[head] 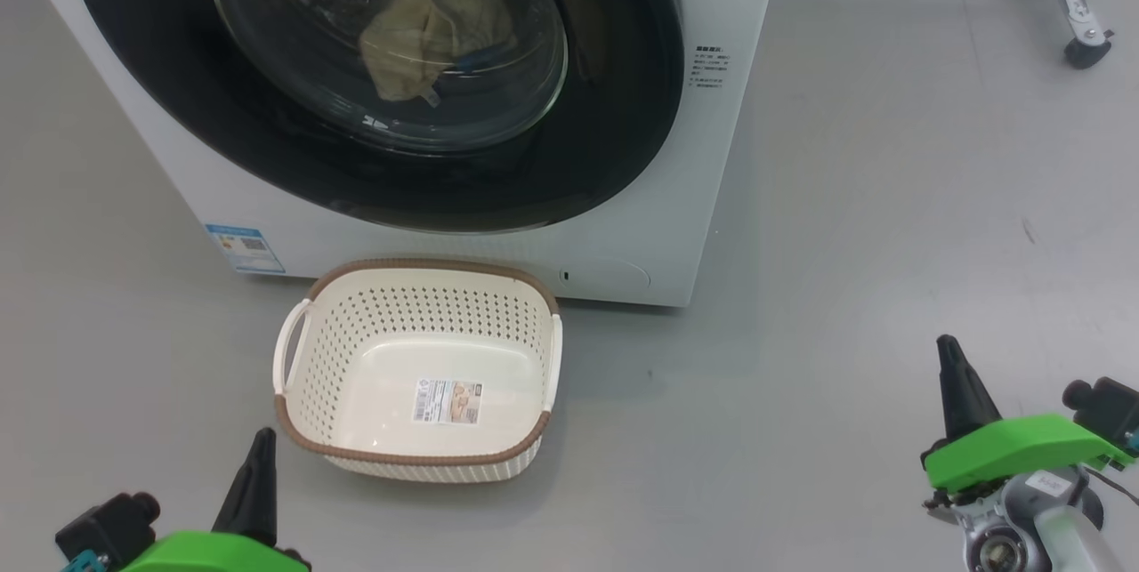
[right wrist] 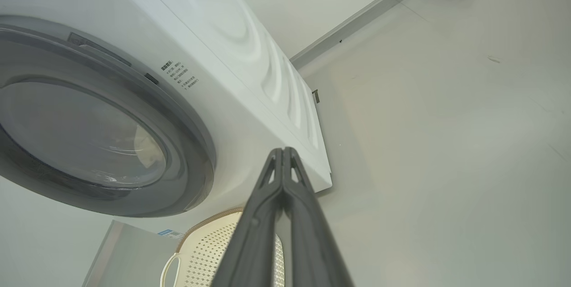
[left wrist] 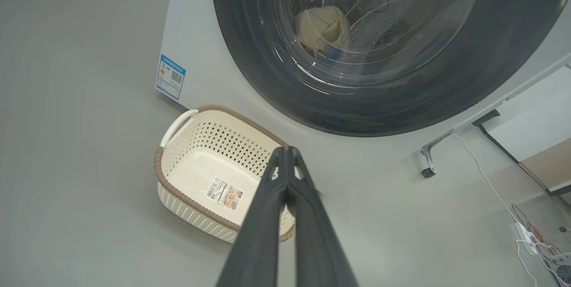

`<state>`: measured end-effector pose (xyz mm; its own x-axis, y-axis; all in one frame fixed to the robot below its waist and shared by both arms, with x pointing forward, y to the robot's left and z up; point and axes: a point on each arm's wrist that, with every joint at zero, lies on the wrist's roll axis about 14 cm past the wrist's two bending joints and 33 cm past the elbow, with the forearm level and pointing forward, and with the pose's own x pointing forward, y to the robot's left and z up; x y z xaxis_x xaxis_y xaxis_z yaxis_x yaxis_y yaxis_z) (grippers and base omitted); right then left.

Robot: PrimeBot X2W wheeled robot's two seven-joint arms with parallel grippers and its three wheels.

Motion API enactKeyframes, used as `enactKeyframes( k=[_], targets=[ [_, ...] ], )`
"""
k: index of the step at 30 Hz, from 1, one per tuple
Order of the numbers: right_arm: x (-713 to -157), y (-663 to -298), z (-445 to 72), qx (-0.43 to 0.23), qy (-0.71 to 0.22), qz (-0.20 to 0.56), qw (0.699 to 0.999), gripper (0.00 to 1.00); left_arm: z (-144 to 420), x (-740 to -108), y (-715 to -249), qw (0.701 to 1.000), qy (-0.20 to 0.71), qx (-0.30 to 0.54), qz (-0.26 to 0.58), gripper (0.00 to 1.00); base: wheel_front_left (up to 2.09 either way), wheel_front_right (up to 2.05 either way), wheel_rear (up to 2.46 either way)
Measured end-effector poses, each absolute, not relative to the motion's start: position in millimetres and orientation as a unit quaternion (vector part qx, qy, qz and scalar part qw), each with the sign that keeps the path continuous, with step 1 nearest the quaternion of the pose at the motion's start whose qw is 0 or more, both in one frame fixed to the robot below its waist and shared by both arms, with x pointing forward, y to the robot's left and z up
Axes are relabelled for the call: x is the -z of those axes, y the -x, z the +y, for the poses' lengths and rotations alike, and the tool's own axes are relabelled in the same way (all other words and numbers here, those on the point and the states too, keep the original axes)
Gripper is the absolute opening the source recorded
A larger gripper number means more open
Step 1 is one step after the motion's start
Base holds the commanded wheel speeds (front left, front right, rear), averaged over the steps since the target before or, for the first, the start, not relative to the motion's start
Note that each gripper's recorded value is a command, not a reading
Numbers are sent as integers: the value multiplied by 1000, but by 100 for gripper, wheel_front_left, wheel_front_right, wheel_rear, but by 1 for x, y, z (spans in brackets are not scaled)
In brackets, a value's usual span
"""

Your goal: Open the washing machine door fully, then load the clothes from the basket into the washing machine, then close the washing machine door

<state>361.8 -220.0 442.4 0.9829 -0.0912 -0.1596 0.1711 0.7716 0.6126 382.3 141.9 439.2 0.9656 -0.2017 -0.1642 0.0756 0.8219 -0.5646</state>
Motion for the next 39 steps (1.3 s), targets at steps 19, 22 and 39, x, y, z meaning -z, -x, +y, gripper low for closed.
enactKeyframes(
  k=[19,22,39],
  targets=[
    [-448,-366,-219,76,-415,53,905,0,153,-444,-381,918,380,36,108,0,0,0,0],
    [-450,-367,-218,76,-427,52,900,0,156,-445,-381,913,394,30,106,0,0,0,0],
    [-456,-371,-216,74,-499,47,862,0,164,-449,-379,875,473,5,100,0,0,0,0]
  ],
)
